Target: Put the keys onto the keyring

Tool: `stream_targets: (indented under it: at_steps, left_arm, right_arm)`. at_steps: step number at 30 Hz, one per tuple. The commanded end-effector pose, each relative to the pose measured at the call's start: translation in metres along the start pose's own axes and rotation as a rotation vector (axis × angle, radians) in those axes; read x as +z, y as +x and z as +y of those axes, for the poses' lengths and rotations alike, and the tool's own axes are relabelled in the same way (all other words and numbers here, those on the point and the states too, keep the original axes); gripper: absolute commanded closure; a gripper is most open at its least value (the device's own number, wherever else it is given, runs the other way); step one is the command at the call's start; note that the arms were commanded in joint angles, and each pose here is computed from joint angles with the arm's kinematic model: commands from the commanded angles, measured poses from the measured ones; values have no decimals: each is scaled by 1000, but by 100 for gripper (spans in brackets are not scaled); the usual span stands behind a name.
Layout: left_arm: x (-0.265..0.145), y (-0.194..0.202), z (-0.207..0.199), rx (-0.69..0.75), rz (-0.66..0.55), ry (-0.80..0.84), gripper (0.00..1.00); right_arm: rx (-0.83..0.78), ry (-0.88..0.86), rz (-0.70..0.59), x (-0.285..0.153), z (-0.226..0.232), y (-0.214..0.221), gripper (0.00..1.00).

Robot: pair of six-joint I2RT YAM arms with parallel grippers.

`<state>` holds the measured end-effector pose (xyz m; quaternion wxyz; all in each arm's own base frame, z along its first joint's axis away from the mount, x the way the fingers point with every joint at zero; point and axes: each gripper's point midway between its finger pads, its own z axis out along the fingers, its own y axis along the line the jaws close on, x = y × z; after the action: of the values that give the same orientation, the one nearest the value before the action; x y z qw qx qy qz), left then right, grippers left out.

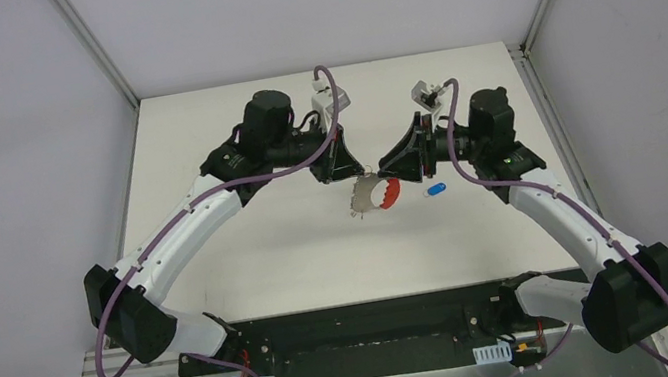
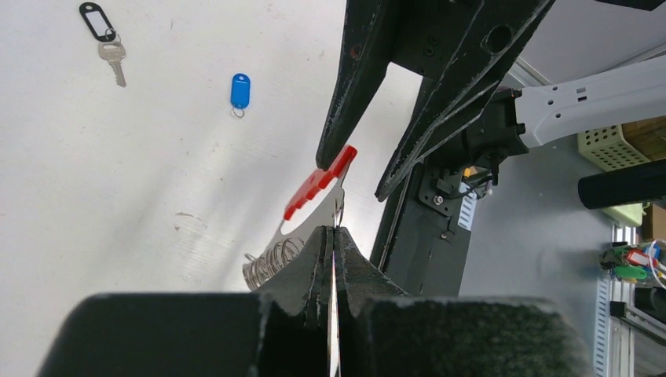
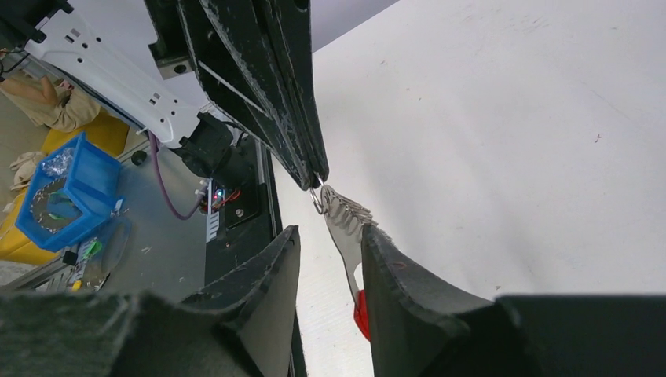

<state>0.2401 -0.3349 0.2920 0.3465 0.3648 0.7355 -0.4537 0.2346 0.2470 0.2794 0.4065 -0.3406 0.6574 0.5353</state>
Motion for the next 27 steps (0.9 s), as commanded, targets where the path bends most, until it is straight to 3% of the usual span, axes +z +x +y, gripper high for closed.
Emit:
stream_targets:
  at_steps: [1,8,19,27]
  left_arm:
    - [-13,-20,-18,18,-75,29,100]
    - [-15,-22,-21,2,-79,40,100]
    - [-15,-18,-17,0,-65,13,100]
    - [-20,-3,8,31,58,-127,100]
  right_arm:
    - [-80,-67,0,-3,11,3,62]
    - [-109,-37,40,0,0,21,61]
    - [-137,-40,60,1,2,23,99]
    - [-154,1,50,0,1,14,100]
